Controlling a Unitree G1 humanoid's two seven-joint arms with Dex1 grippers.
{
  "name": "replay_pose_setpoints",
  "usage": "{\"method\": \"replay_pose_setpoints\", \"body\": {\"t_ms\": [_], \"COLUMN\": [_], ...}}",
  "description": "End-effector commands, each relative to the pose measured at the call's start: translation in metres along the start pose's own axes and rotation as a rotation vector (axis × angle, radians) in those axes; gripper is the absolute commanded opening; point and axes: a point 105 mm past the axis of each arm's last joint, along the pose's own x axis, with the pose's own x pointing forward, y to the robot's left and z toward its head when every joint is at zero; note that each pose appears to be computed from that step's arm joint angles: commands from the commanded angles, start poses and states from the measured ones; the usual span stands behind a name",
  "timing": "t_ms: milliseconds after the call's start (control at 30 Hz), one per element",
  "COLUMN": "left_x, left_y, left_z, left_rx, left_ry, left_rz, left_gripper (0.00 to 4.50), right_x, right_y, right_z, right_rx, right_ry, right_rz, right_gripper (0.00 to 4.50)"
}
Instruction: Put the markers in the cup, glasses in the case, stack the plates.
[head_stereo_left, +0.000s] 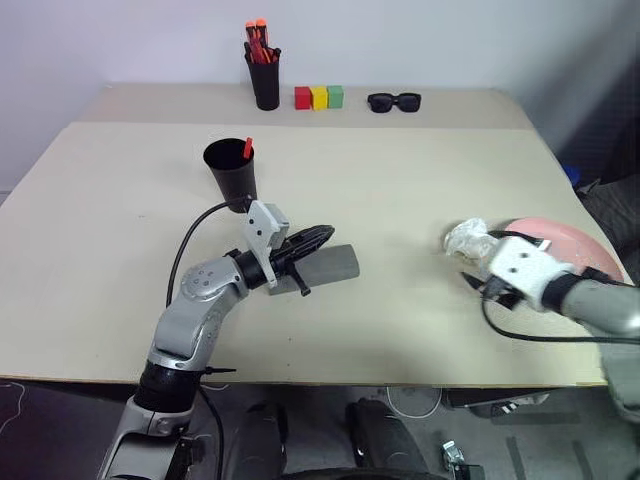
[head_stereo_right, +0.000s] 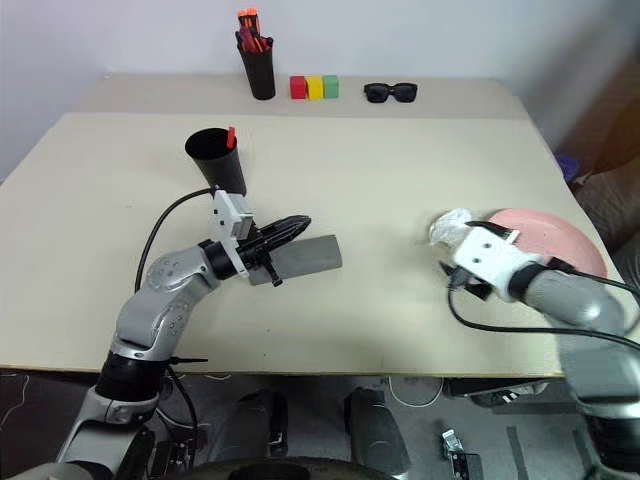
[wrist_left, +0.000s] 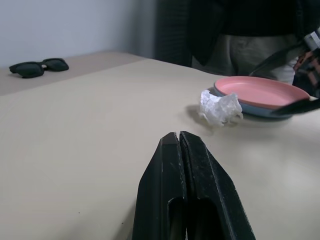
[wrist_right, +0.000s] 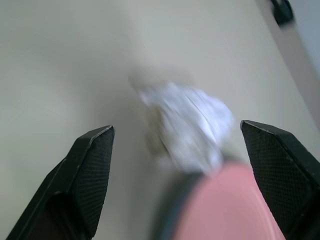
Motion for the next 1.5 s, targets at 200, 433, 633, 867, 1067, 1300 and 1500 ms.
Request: {"method": "replay_pose_setpoints", "body": {"t_ms": [200, 433, 633, 867, 1067, 1300, 1500], "left_x": [-0.006, -0.007, -0.005, -0.002, 0.006, 0.003, -0.020], "left_y": [-0.003, -0.006, -0.005, -0.005, -0.005, 0.005, 0.034], "left_z": [0.015, 0.016, 0.015, 0.013, 0.013, 0.015, 0.025], "left_rx": [0.048, 0.046, 0.045, 0.033, 0.026, 0.035, 0.053], "left_ry": [-0.032, -0.030, -0.029, -0.030, -0.041, -0.052, -0.085], "left_rz": [0.023, 0.035, 0.032, 0.011, -0.008, 0.031, 0.229], "left_gripper": [0.00, 0.00, 0.00, 0.00, 0.00, 0.00, 0.00], "right_x": [0.036, 0.041, 0.027, -0.032, -0.058, -0.056, -0.034], "right_y": [-0.007, -0.008, -0.027, -0.068, -0.062, -0.059, -0.054], "right_z": [-0.026, -0.023, -0.007, -0.019, -0.061, -0.071, -0.038], "right_rx": [-0.282, -0.360, -0.434, -0.415, -0.336, -0.372, -0.357], "right_ry": [0.107, 0.097, 0.061, 0.179, 0.328, 0.344, 0.129], "right_rz": [-0.165, -0.198, -0.281, -0.396, -0.324, -0.285, -0.269], "right_gripper": [3.85, 0.79, 0.12, 0.12, 0.95, 4.44, 4.44]}}
